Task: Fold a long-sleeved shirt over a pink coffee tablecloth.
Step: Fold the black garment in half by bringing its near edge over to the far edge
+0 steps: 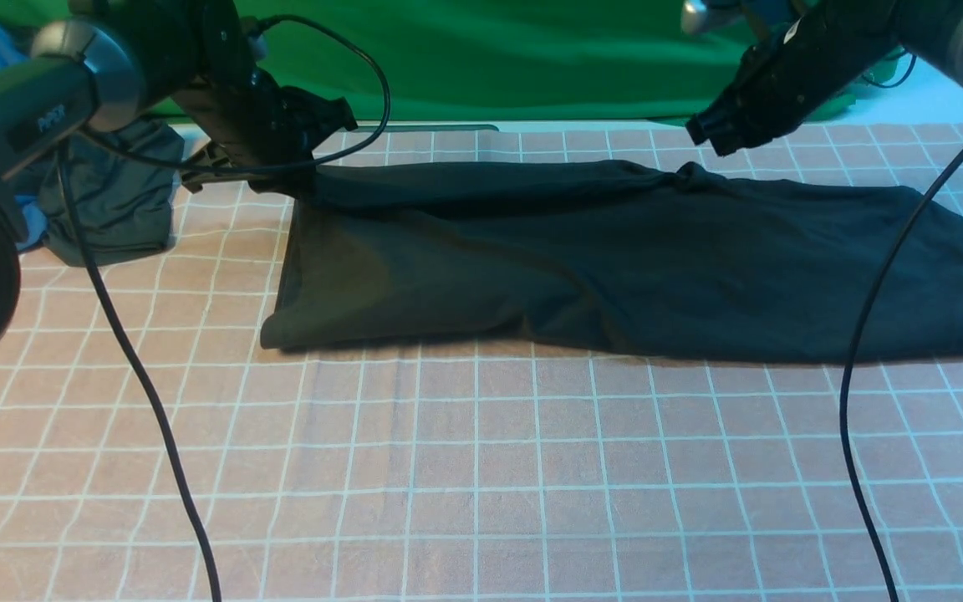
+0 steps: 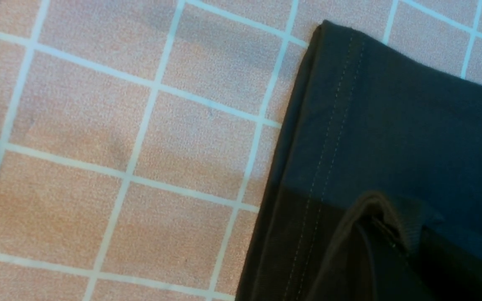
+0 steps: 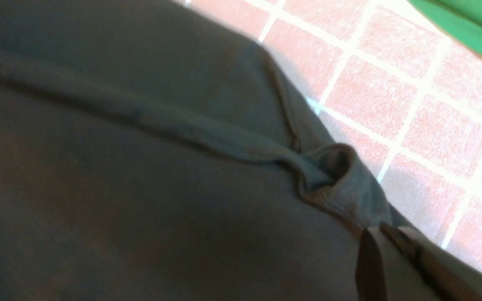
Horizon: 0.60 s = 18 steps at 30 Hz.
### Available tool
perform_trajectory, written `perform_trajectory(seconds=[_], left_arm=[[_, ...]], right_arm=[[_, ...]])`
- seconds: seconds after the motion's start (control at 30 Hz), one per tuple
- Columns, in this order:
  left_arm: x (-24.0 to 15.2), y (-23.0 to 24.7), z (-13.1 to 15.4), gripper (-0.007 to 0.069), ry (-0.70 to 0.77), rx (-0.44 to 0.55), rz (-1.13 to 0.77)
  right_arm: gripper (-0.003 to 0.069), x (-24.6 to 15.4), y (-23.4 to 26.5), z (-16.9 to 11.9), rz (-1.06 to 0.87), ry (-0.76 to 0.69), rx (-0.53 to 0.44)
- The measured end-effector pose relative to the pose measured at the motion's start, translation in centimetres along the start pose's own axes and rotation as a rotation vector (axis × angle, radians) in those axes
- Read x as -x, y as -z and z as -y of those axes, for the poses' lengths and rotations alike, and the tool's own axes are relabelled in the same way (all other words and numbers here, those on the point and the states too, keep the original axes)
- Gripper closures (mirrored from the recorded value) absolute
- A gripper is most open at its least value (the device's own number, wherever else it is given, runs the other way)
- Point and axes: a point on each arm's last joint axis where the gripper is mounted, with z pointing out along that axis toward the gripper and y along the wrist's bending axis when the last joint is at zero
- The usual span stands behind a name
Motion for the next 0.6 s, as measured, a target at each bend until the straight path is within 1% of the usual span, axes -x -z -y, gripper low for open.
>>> perform_trajectory(seconds=[0.1, 0.23, 0.3, 0.33, 0.43, 0.6], left_arm=[[0.0, 0.0, 0.0, 0.0592, -0.005, 0.0, 0.0], [0.0, 0.0, 0.0, 0.0592, -0.011, 0.0, 0.0], [0.0, 0.0, 0.0, 0.0592, -0.011, 0.0, 0.0], [0.0, 0.0, 0.0, 0.0592, -0.011, 0.0, 0.0], [0.1, 0.0, 0.0, 0.0592, -0.012, -0.004, 0.008], [0.1, 0.0, 0.1, 0.0592, -0.012, -0.008, 0.016]], right_arm=[[0.0584, -0.4, -0.7, 0.0, -0.019, 0.05, 0.007], [0.048, -1.0, -2.4, 0.0, -0.042, 0.085, 0.012], [0.04, -1.4, -3.3, 0.0, -0.046, 0.103, 0.012], [0.0377, -1.5, -3.7, 0.0, -0.045, 0.108, 0.011], [0.0347, -1.5, -4.2, 0.1, -0.025, 0.123, -0.001], [0.0337, -1.2, -4.6, 0.4, 0.023, 0.151, -0.028]])
